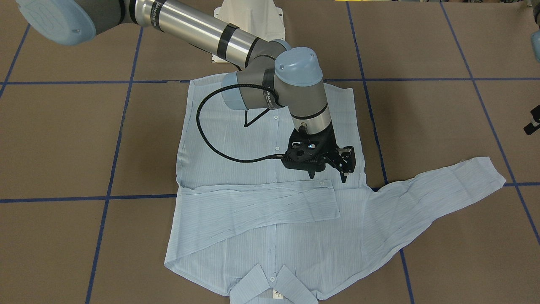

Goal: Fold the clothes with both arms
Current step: 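Release the sleeve and raise the right gripper back toward its side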

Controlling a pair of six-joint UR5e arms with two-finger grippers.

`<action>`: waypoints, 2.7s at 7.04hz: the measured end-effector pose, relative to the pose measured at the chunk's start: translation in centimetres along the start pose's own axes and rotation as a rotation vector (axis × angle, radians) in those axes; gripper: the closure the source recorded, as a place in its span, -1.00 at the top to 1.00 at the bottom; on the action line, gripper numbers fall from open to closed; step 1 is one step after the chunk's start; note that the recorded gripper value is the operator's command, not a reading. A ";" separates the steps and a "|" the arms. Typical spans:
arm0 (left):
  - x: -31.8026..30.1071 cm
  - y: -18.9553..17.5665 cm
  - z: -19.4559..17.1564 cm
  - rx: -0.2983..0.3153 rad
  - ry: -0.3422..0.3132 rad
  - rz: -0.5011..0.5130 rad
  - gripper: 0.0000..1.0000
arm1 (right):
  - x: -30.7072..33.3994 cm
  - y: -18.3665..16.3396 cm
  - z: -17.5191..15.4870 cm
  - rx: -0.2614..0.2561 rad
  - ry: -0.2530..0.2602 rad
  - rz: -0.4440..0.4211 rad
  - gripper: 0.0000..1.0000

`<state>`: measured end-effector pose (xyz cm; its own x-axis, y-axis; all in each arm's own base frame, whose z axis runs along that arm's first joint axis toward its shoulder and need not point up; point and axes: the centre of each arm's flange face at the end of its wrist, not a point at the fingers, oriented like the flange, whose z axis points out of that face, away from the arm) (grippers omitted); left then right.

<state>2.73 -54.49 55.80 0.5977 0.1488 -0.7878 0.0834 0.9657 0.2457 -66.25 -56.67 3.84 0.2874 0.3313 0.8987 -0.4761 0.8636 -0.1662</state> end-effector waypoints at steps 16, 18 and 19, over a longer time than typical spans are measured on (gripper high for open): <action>-6.7 5.6 17.7 -0.192 -0.018 -0.186 0.06 | 28.6 -16.6 -11.5 -0.111 0.050 0.018 0.97; -6.9 6.0 17.7 -0.197 -0.020 -0.189 -0.91 | 28.6 -16.6 -11.5 -0.109 0.050 0.018 0.97; -7.0 6.2 17.8 -0.199 -0.021 -0.191 -1.00 | 28.6 -16.5 -11.5 -0.108 0.051 0.018 0.97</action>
<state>13.24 -53.27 72.86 0.6031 -0.0421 -0.7966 0.0390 0.9990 -0.0232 -40.63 -57.11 27.67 0.3229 0.3635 0.8739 -0.3900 0.8924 -0.2271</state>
